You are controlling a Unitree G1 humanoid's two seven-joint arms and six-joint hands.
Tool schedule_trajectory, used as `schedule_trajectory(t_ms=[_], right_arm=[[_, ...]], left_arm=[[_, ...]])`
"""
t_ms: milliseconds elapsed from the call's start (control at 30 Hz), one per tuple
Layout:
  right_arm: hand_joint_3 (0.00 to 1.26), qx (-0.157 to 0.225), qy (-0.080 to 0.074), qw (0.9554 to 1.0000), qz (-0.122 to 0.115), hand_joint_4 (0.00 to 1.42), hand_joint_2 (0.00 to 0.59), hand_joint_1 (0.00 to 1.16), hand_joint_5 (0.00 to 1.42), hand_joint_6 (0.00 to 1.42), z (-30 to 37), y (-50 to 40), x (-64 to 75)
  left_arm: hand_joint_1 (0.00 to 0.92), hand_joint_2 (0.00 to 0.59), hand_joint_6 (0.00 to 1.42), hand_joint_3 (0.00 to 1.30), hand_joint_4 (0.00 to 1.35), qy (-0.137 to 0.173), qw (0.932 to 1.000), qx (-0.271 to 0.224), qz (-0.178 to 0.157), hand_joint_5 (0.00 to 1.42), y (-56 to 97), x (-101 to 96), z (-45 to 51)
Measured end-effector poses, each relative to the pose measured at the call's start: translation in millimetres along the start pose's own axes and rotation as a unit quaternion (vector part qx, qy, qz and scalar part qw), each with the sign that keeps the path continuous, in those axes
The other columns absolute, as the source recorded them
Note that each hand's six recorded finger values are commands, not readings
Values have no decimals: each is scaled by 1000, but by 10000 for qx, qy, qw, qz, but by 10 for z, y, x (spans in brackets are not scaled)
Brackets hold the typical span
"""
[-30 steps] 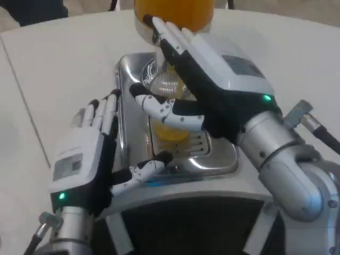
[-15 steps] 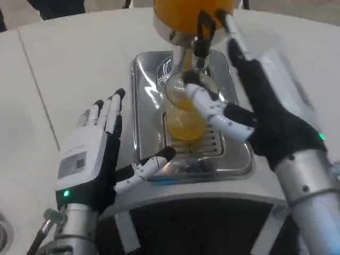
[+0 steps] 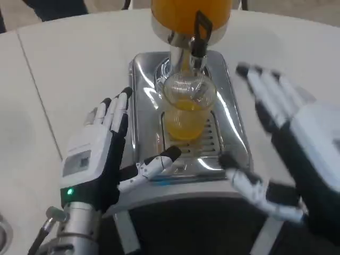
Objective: Grasp the cup under the faucet to collect the drink, then remove the cup.
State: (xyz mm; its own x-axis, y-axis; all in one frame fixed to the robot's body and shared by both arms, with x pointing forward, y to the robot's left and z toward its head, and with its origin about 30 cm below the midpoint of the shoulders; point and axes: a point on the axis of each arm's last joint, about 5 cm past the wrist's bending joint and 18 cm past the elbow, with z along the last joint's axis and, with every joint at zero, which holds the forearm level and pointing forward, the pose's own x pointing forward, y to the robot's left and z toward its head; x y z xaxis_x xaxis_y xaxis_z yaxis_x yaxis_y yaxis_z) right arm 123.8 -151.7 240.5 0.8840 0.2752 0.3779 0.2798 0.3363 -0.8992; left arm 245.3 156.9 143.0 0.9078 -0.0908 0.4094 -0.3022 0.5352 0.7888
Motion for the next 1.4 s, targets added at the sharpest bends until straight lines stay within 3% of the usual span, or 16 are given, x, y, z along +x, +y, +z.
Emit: schedule_trajectory(t_ms=[133, 233, 333, 600, 733, 867, 1200, 1400], right_arm=[[0, -110, 74, 9997, 206, 0, 323, 637, 0, 48, 6, 152, -31], [0, -219, -118, 9985, 483, 0, 313, 656, 0, 48, 17, 196, 18], [0, -150, -141, 9977, 638, 0, 308, 656, 0, 48, 9, 165, 39], [0, -190, -13, 9974, 694, 0, 292, 663, 0, 61, -79, 16, 8], [0, -305, -122, 9946, 980, 0, 291, 665, 0, 63, -80, 46, -84], [0, -299, -90, 9915, 1266, 0, 291, 665, 0, 64, -81, 93, -186], [0, -387, -89, 9943, 994, 0, 291, 666, 0, 64, -84, 50, -122], [0, -385, 20, 9929, 1123, 0, 290, 666, 0, 68, -97, 52, -136]], left_arm=[[115, 73, 26, 0, 0, -61, 10000, -66, 19, 3, -10, 8, -14], [248, 67, 48, 0, 0, -66, 9999, -152, 25, 11, -20, 57, -11], [350, 60, 74, 0, 0, -39, 9995, -308, 7, 33, -44, 105, -7], [363, 52, 107, 0, 0, 63, 9902, -1394, 61, 59, -132, 268, 49], [361, 50, 110, 0, 0, 61, 9862, -1657, 18, 61, -176, 334, 85], [342, 48, 114, 0, 0, 12, 9858, -1676, -85, 64, -220, 358, 107], [334, 37, 117, 0, 0, -63, 9830, -1826, -158, 77, -307, 463, 198], [329, 38, 124, 0, 0, -82, 9811, -1928, -126, 79, -376, 568, 279]])
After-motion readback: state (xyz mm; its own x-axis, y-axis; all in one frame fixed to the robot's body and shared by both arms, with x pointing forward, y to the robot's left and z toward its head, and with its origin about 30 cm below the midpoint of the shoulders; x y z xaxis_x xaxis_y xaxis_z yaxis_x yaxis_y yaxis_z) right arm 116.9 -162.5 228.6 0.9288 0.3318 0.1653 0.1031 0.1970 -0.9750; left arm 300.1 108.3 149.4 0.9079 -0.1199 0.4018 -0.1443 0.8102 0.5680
